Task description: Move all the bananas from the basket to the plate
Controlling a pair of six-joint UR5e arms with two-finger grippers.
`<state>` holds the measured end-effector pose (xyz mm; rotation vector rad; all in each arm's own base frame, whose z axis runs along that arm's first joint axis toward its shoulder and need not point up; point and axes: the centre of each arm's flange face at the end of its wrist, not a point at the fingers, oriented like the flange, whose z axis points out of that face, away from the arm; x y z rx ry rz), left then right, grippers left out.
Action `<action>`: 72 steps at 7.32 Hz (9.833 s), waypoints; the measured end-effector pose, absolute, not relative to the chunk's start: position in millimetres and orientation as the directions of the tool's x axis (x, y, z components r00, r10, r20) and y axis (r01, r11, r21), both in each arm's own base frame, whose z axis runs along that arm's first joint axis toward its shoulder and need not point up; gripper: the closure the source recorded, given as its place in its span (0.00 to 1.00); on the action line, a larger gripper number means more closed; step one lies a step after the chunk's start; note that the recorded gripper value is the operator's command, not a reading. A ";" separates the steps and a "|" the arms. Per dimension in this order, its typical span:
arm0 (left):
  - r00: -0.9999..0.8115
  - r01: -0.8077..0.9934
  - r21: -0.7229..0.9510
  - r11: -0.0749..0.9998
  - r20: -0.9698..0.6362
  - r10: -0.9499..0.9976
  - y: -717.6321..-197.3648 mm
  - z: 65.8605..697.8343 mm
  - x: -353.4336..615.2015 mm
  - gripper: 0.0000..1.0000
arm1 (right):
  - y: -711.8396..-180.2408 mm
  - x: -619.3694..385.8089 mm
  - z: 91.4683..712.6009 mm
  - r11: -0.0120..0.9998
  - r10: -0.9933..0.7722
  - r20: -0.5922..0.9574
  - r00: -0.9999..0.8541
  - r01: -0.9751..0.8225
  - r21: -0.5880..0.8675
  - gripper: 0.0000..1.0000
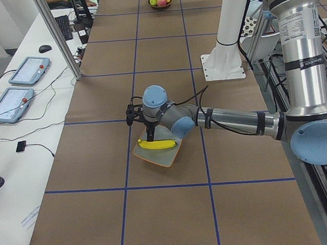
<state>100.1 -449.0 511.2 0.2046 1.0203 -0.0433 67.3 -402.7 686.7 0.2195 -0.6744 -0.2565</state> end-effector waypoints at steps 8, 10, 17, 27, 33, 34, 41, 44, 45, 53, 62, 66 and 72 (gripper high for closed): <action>0.288 0.108 0.126 0.986 -0.953 0.091 -533.9 285.5 271.3 0.00 | -540.7 -222.7 370.3 0.988 -0.140 0.864 0.483 0.016 0.151 1.00; 0.238 0.040 0.179 0.983 -0.957 0.164 -524.6 239.0 321.9 0.00 | -526.0 -307.1 283.0 0.990 -0.140 0.899 0.415 0.042 0.135 1.00; 0.116 -0.083 0.227 0.970 -0.965 0.235 -480.7 147.2 414.5 0.00 | -479.1 -415.1 165.0 0.974 -0.223 0.916 0.333 0.041 0.222 1.00; 0.064 -0.128 0.204 0.971 -0.975 0.213 -451.5 132.5 450.8 0.03 | -477.2 -429.7 157.0 0.979 -0.186 0.971 0.153 -0.057 0.197 1.00; 0.058 -0.138 0.204 0.969 -0.975 0.214 -447.6 133.7 457.2 1.00 | -469.8 -423.9 149.5 0.979 -0.197 0.972 0.126 -0.034 0.203 0.87; 0.057 -0.137 0.192 0.972 -0.978 0.201 -446.4 132.5 456.7 1.00 | -469.5 -423.2 148.9 0.978 -0.198 0.972 0.124 -0.034 0.204 0.01; 0.186 -0.090 -0.052 0.995 -0.982 -0.034 -477.1 202.4 401.6 1.00 | -471.0 -340.8 249.0 0.981 -0.111 0.986 0.126 -0.144 0.129 0.00; 0.312 0.051 -0.210 0.976 -0.925 -0.215 -486.7 325.2 315.3 1.00 | -492.9 -292.8 331.5 0.962 0.010 0.972 0.236 -0.268 0.055 0.00; 0.350 0.094 -0.243 0.966 -0.900 -0.260 -475.8 364.8 294.9 1.00 | -498.7 -284.6 356.4 0.953 0.048 0.962 0.269 -0.302 0.037 0.00; 0.640 0.224 -0.137 0.965 -0.726 -0.252 -419.5 506.5 227.2 1.00 | -512.8 -283.3 397.9 0.933 0.114 0.938 0.326 -0.360 0.012 0.00; 0.712 -0.015 0.058 0.998 -0.700 0.051 -424.7 540.1 237.0 0.70 | -514.7 -283.9 391.7 0.926 0.117 0.941 0.317 -0.376 0.012 0.00; 0.706 -0.010 0.067 0.998 -0.706 0.054 -424.6 533.2 235.3 0.00 | -514.2 -283.4 392.6 0.926 0.118 0.941 0.317 -0.376 0.010 0.00; 0.657 0.092 0.156 0.983 -0.752 0.058 -411.2 459.9 188.0 0.01 | -463.4 -133.2 509.1 0.923 0.068 0.866 0.495 -0.361 0.134 0.00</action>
